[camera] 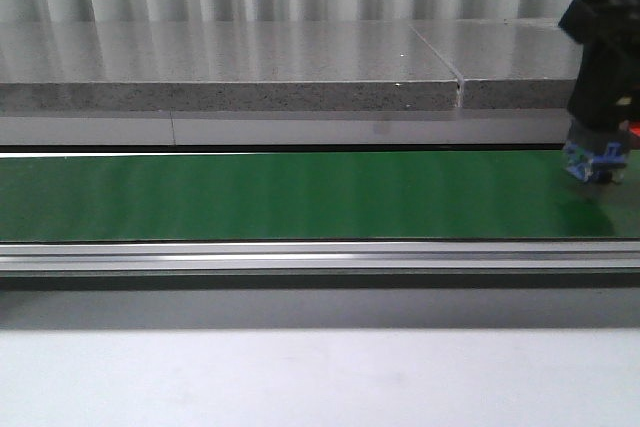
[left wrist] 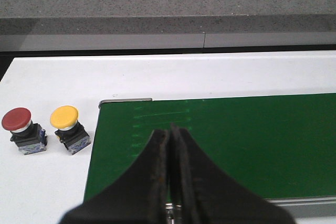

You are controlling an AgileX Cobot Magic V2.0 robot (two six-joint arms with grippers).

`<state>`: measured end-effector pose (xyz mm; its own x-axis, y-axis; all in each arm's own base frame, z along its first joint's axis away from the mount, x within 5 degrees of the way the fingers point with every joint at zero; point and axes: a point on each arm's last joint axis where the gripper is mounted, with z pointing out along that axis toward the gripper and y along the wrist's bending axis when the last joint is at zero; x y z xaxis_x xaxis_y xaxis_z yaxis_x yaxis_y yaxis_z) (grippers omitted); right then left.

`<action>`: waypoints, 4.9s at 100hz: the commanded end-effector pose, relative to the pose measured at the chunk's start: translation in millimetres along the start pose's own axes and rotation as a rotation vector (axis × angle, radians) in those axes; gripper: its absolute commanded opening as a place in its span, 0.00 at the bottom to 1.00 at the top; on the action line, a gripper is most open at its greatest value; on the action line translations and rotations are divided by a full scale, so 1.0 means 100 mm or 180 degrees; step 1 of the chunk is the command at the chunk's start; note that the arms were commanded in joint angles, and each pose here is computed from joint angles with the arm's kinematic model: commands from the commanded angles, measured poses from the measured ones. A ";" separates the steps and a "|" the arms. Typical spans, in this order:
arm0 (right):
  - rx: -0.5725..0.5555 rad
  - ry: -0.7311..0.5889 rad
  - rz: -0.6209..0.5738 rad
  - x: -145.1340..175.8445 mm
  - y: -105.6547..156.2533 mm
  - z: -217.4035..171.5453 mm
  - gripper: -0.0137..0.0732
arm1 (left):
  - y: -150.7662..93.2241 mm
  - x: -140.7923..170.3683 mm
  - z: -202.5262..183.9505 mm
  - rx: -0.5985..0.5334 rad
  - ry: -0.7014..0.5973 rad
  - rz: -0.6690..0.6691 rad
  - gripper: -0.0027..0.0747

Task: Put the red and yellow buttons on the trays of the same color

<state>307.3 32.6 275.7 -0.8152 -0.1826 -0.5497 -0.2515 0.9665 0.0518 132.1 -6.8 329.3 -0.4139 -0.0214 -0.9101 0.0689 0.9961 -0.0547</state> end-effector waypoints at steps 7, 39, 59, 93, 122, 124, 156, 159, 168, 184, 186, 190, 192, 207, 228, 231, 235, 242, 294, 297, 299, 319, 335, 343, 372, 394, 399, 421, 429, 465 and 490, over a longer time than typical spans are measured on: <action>0.0277 -0.0498 0.0220 -0.29 -0.36 -0.45 0.25 | -0.01 -0.15 -0.04 0.0004 -0.0320 -0.0029 0.01; 0.0944 -0.0975 0.0860 -0.42 -1.31 -0.87 0.25 | -0.01 -0.15 -0.04 0.0004 -0.0320 -0.0029 0.01; 0.1021 -0.0871 0.1066 -0.46 -1.71 -0.59 0.25 | -0.01 -0.15 -0.04 0.0004 -0.0320 -0.0029 0.01; 0.1108 -0.0918 0.1168 -0.51 -2.06 0.02 0.25 | -0.01 -0.15 -0.04 0.0004 -0.0320 -0.0029 0.01; 0.1179 -0.0944 0.1197 -0.47 -2.18 0.29 0.25 | -0.01 -0.15 -0.04 0.0004 -0.0320 -0.0029 0.01; 0.1180 -0.0942 0.1199 -0.46 -2.18 0.30 0.25 | -0.01 -0.15 -0.04 0.0004 -0.0320 -0.0029 0.01; 0.1178 -0.0870 0.1234 -0.40 -2.25 0.47 0.25 | -0.01 -0.15 -0.04 0.0004 -0.0320 -0.0029 0.01; 0.1174 -0.0856 0.1239 -0.40 -2.25 0.48 0.25 | -0.01 -0.15 -0.04 0.0004 -0.0320 -0.0029 0.01; 0.1165 -0.0817 0.1256 -0.37 -2.27 0.51 0.25 | -0.01 -0.15 -0.04 0.0004 -0.0320 -0.0029 0.01; 0.1164 -0.0789 0.1276 -0.35 -2.29 0.52 0.25 | -0.01 -0.15 -0.04 0.0004 -0.0320 -0.0029 0.01; 0.1166 -0.0789 0.1279 -0.35 -2.29 0.52 0.25 | -0.01 -0.15 -0.04 0.0004 -0.0320 -0.0029 0.01; 0.1164 -0.0786 0.1279 -0.35 -2.29 0.52 0.25 | -0.01 -0.15 -0.04 0.0004 -0.0320 -0.0029 0.01; 0.1164 -0.0786 0.1279 -0.35 -2.29 0.52 0.26 | -0.01 -0.15 -0.04 0.0004 -0.0320 -0.0029 0.01; 0.1148 -0.0757 0.1283 -0.34 -2.29 0.52 0.46 | -0.01 -0.15 -0.04 0.0004 -0.0320 -0.0029 0.01; 0.1142 -0.0757 0.1280 -0.35 -2.28 0.50 0.79 | -0.01 -0.15 -0.04 0.0004 -0.0320 -0.0029 0.01; 0.1145 -0.0769 0.1277 -0.35 -2.27 0.48 0.81 | -0.01 -0.15 -0.04 0.0004 -0.0320 -0.0029 0.01; 0.1150 -0.0787 0.1271 -0.36 -2.27 0.45 0.82 | -0.01 -0.15 -0.04 0.0004 -0.0320 -0.0029 0.01; 0.1165 -0.0840 0.1255 -0.39 -2.25 0.37 0.82 | -0.01 -0.15 -0.04 0.0004 -0.0320 -0.0029 0.01; 0.1184 -0.1558 0.0858 -0.74 -1.55 -0.89 0.83 | -0.01 -0.15 -0.04 0.0004 -0.0320 -0.0029 0.01; 0.1165 -0.1604 0.0800 -0.77 -1.47 -0.97 0.83 | -0.01 -0.15 -0.04 0.0004 -0.0320 -0.0029 0.01; 0.1158 -0.1635 0.0767 -0.77 -1.42 -1.03 0.83 | -0.01 -0.15 -0.04 0.0004 -0.0320 -0.0029 0.01; 0.0986 -0.1810 0.0351 -0.76 -0.81 -1.43 0.83 | -0.01 -0.15 -0.04 0.0004 -0.0320 -0.0029 0.01; 0.0833 -0.1860 0.0162 -0.49 -0.42 -1.56 0.83 | -0.01 -0.15 -0.04 0.0004 -0.0320 -0.0029 0.01; 0.0760 -0.1833 0.0113 -0.30 -0.28 -1.57 0.83 | -0.01 -0.15 -0.04 0.0004 -0.0320 -0.0029 0.01; 0.0709 -0.1707 0.0119 0.53 -0.02 -1.56 0.83 | -0.01 -0.15 -0.04 0.0004 -0.0320 -0.0029 0.01; 0.0684 -0.1657 0.0116 1.01 0.11 -1.55 0.82 | -0.01 -0.15 -0.04 0.0004 -0.0320 -0.0029 0.01; 0.0674 -0.1636 0.0113 1.09 0.14 -1.54 0.80 | -0.01 -0.15 -0.04 0.0004 -0.0320 -0.0029 0.01; 0.0644 -0.1592 0.0140 1.29 0.19 -1.51 0.37 | -0.01 -0.15 -0.04 0.0004 -0.0320 -0.0029 0.01; 0.0638 -0.1577 0.0139 1.29 0.19 -1.51 0.20 | -0.01 -0.15 -0.04 0.0004 -0.0320 -0.0029 0.01; 0.0638 -0.1575 0.0139 1.29 0.19 -1.51 0.08 | -0.01 -0.15 -0.04 0.0004 -0.0320 -0.0029 0.01; 0.0638 -0.1575 0.0139 1.29 0.19 -1.51 0.08 | -0.01 -0.15 -0.04 0.0004 -0.0320 -0.0029 0.01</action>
<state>116.3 1.2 318.3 -0.5402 -0.0799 -0.8378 -0.0926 0.9951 -0.0352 132.1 -6.8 329.3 -0.4139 -0.0214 -0.9101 0.0689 0.9961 -0.0547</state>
